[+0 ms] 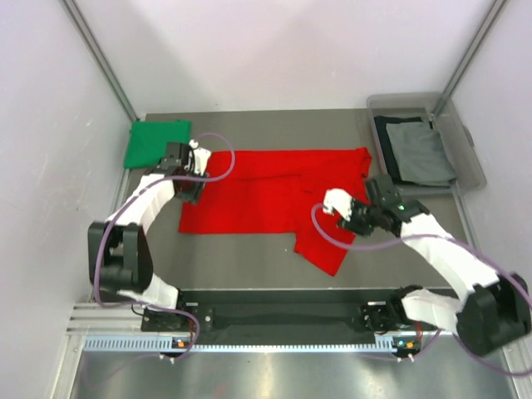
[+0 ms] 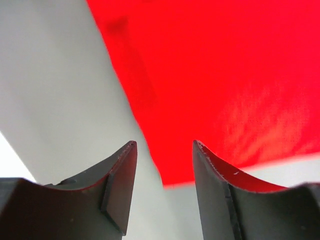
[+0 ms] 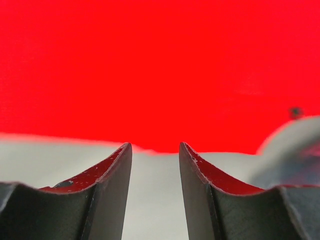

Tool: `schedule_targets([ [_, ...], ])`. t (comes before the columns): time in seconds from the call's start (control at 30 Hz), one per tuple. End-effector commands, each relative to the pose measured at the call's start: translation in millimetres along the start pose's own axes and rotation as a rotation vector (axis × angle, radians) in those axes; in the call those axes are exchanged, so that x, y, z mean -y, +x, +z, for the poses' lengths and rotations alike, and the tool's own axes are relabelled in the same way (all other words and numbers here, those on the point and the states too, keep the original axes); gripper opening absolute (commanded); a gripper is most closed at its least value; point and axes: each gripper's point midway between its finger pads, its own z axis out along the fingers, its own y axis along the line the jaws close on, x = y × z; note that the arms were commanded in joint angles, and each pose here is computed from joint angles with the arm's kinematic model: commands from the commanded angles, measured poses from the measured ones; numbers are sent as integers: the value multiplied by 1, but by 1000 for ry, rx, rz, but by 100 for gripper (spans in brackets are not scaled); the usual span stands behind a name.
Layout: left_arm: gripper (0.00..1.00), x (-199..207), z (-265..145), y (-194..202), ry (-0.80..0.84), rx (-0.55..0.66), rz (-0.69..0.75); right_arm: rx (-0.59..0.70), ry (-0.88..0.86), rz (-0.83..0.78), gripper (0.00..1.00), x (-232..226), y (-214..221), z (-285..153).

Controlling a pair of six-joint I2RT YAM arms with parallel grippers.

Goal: Fold and stack the t-shirts
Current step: Fold the tshirt

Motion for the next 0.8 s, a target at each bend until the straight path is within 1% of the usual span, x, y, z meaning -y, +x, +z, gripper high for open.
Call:
schedule_targets([
  [0.0,52,-8,-40,-4,-59,103,25,153,-151,-185,43,-50,-23,-33],
  [0.03,52,-8,-44,-3,-64,116,24,170,-155,-216,43,-57,-24,-40],
  [0.07,50,-9,-52,-3,-78,138,21,153,-191,-228,43,-69,-17,-42],
  [0.1,51,-9,-51,6,-81,130,25,157,-210,-267,42,-76,-16,-43],
  [0.2,52,-9,-50,16,-87,109,36,163,-279,-310,43,-96,-10,-43],
  [0.33,53,-13,-46,22,-86,78,25,133,-397,-330,43,-123,1,-24],
  [0.4,53,-17,-41,22,-95,62,15,118,-419,-357,43,-131,7,-12],
  [0.5,52,-20,-36,24,-94,33,8,96,-413,-395,43,-135,12,3],
  [0.57,52,-22,-33,26,-102,25,4,108,-398,-404,43,-133,10,8],
  [0.77,52,-25,-26,31,-109,6,-2,110,-444,-394,43,-140,4,16],
])
